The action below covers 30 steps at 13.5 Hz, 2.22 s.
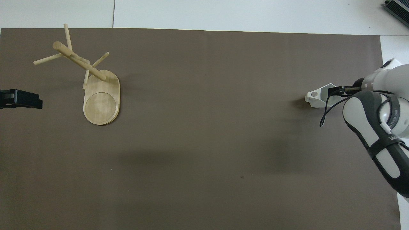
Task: Hang cup on rack
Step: 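Close the right gripper on the white cup's rim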
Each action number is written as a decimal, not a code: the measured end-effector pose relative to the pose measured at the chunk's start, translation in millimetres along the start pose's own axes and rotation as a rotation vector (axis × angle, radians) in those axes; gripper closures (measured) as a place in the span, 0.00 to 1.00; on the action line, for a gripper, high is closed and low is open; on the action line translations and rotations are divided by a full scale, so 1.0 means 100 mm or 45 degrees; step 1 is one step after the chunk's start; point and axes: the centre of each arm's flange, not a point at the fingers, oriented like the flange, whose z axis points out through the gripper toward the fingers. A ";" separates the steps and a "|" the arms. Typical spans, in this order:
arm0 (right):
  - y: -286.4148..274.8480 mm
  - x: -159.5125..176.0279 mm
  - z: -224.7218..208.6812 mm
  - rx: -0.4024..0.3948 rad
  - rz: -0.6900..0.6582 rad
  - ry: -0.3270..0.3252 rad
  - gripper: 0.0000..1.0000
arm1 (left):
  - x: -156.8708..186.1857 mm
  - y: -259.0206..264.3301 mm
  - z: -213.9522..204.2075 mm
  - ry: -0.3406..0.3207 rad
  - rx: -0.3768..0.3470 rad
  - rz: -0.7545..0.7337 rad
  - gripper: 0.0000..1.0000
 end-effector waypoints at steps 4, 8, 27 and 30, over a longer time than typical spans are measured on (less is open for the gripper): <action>0.00 -0.02 0.03 0.002 0.008 -0.009 0.00 | 0.00 0.00 0.00 0.000 0.000 0.000 0.00; -0.01 -0.02 0.03 0.033 0.118 -0.006 0.00 | 0.00 0.00 0.00 0.000 0.000 0.000 0.00; -0.02 -0.03 0.04 0.057 0.111 -0.003 0.64 | 0.00 0.00 0.00 0.000 0.000 0.000 0.00; -0.02 -0.03 0.04 0.058 0.110 -0.003 0.75 | 0.00 0.00 0.00 0.000 0.000 0.000 0.00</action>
